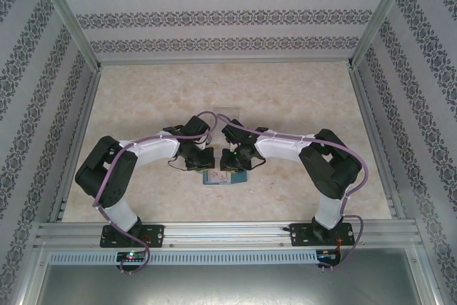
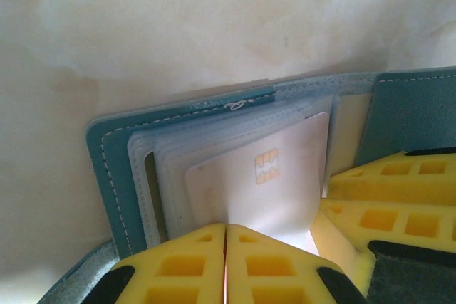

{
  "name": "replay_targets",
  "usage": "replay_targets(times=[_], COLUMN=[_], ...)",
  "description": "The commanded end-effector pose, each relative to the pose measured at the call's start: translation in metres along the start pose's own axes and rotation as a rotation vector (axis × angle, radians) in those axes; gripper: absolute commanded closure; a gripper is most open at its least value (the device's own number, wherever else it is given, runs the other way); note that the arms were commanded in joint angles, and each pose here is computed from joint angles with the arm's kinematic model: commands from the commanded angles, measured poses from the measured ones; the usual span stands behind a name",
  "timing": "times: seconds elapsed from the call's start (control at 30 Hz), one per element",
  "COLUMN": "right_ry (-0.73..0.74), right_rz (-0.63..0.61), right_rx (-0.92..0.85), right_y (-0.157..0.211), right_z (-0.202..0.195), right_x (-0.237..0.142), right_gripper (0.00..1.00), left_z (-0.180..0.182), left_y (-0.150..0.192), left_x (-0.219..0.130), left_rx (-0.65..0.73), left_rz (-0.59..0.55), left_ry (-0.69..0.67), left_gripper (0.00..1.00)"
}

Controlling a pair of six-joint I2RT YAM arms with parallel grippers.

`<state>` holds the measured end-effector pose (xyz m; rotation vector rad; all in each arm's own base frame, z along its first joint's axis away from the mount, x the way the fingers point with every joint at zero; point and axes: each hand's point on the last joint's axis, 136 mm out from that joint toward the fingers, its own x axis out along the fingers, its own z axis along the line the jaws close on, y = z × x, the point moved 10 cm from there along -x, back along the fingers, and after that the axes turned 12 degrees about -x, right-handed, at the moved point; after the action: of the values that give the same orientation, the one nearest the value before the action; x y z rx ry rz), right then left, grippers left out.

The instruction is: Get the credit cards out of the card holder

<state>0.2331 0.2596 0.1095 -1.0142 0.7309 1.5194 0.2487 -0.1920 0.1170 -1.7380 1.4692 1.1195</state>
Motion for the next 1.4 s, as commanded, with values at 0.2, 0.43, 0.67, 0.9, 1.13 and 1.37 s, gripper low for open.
replay_targets(times=[0.2, 0.43, 0.67, 0.9, 1.13, 1.37], right_ry=[0.105, 0.039, -0.021, -0.011, 0.069, 0.119], right_rz=[0.026, -0.025, -0.061, -0.031, -0.009, 0.003], right_rx=[0.052, 0.040, 0.030, 0.013, 0.017, 0.021], right_y=[0.018, 0.014, -0.008, -0.021, -0.024, -0.019], right_z=[-0.015, -0.004, -0.001, 0.003, -0.002, -0.007], right_x=[-0.003, -0.016, -0.021, -0.012, 0.000, 0.004], right_gripper=[0.83, 0.82, 0.74, 0.68, 0.70, 0.75], left_z=[0.013, 0.014, 0.015, 0.015, 0.016, 0.018], left_y=[0.007, 0.007, 0.008, 0.008, 0.009, 0.010], left_x=[0.004, 0.005, 0.006, 0.007, 0.007, 0.009], left_rx=[0.004, 0.003, 0.009, 0.009, 0.009, 0.005], left_rz=[0.017, 0.018, 0.027, 0.028, 0.030, 0.034], left_ry=[-0.103, -0.104, -0.100, -0.097, -0.098, -0.100], left_gripper=[0.92, 0.92, 0.92, 0.92, 0.93, 0.93])
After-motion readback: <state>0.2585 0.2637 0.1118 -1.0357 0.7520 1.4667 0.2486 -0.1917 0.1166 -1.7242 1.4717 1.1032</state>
